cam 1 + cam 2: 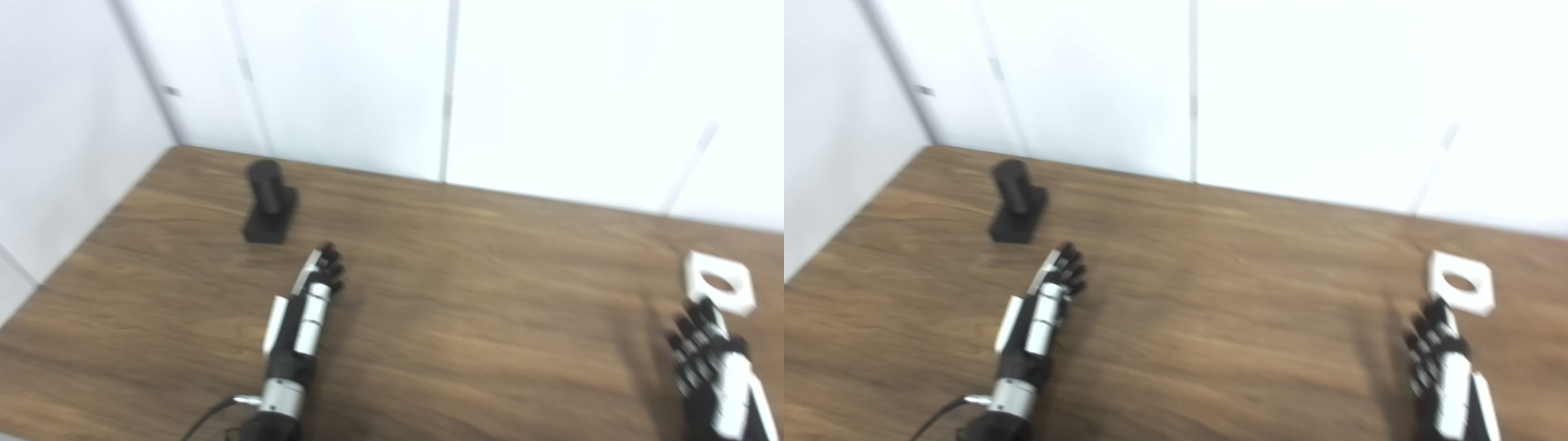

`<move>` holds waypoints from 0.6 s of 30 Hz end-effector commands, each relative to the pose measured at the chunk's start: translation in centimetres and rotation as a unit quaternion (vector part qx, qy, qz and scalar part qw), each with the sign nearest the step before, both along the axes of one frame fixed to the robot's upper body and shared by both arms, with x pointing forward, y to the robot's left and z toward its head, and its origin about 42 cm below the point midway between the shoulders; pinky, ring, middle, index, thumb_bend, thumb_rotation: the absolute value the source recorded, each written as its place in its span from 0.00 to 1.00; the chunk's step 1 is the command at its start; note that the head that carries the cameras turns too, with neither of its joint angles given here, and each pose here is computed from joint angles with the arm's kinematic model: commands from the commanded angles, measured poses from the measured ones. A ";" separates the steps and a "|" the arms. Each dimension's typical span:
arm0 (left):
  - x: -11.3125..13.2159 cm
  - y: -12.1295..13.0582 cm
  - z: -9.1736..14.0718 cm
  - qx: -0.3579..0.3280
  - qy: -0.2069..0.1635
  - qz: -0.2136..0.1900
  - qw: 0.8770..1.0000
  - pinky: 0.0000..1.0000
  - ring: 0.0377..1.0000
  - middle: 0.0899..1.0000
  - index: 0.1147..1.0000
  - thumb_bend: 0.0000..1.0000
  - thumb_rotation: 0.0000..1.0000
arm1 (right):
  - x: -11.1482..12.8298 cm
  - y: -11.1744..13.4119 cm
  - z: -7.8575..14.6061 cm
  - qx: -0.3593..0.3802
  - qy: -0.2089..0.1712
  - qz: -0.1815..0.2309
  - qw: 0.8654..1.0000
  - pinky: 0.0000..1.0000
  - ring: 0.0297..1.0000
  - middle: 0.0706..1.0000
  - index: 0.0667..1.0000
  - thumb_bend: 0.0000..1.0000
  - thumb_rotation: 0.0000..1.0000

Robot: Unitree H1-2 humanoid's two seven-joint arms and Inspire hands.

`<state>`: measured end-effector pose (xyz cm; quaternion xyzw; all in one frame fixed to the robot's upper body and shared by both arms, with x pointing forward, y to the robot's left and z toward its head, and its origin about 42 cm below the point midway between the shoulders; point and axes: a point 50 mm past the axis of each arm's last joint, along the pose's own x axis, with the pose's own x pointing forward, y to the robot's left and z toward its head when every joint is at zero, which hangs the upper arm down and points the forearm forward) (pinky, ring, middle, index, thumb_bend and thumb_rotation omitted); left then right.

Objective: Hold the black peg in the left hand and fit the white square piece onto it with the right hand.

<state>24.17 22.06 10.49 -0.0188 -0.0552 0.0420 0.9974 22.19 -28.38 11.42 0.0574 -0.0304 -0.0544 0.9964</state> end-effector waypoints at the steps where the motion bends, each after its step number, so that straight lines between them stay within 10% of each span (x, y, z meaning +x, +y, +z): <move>1: -0.5 -0.9 -0.8 -0.005 0.000 0.002 1.000 0.92 0.93 0.94 0.96 0.54 0.90 | -3.7 -0.3 -1.7 -0.002 0.025 -0.005 1.000 1.00 1.00 1.00 1.00 0.58 1.00; 18: -0.7 -1.2 -1.8 -0.009 0.006 0.005 1.000 0.92 0.93 0.94 0.96 0.44 0.90 | -3.3 -0.4 -2.7 -0.006 0.027 -0.003 1.000 1.00 1.00 1.00 1.00 0.67 1.00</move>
